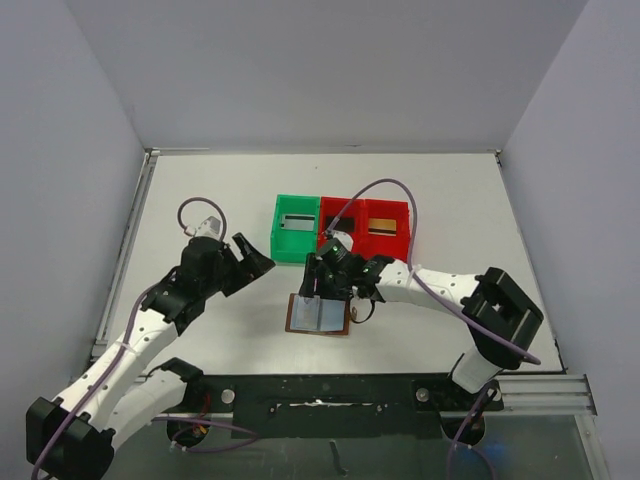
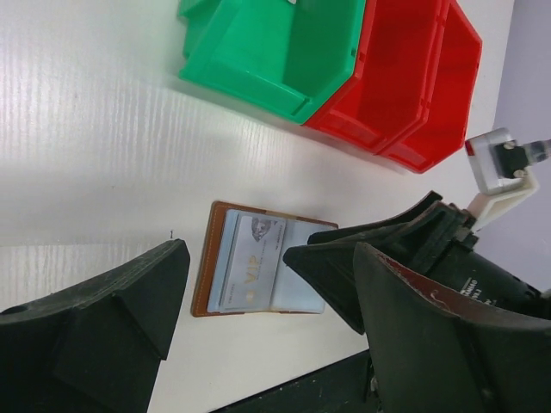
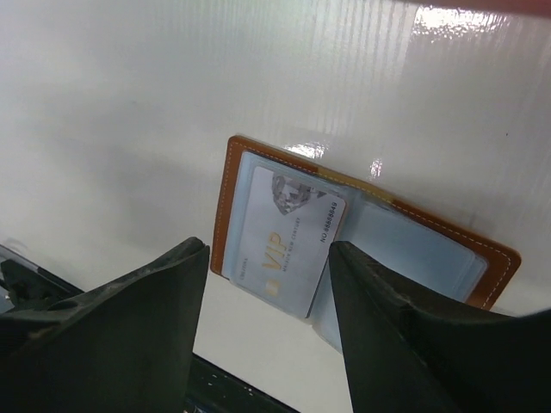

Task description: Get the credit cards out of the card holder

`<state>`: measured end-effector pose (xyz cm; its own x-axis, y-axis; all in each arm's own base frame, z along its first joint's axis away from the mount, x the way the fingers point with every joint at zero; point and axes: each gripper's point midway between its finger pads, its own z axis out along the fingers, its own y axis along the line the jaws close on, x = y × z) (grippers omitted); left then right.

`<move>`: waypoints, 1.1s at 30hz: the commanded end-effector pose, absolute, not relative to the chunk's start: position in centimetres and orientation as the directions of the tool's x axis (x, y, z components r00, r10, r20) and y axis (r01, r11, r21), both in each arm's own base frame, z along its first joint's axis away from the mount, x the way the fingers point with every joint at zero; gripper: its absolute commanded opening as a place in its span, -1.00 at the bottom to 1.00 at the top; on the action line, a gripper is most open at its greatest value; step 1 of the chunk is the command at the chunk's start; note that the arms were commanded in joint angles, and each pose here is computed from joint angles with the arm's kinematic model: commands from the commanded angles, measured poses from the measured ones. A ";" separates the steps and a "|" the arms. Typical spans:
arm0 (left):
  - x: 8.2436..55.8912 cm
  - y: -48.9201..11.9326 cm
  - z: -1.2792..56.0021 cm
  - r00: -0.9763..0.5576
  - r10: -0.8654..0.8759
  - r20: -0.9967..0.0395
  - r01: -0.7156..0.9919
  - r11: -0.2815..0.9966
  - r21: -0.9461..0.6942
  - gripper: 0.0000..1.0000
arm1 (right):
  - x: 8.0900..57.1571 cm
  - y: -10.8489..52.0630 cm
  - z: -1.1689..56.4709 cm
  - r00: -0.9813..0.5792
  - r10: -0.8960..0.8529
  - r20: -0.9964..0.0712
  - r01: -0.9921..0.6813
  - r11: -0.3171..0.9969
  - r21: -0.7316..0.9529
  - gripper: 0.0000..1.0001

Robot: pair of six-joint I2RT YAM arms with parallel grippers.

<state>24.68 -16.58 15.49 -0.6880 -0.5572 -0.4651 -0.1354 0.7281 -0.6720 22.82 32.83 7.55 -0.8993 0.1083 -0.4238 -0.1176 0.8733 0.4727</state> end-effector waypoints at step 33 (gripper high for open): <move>22.4 -24.2 11.7 -0.870 -0.323 -0.372 0.084 0.647 -0.758 -0.13 | 21.8 32.2 6.6 -0.928 0.242 -0.285 -0.045 0.685 0.727 -0.30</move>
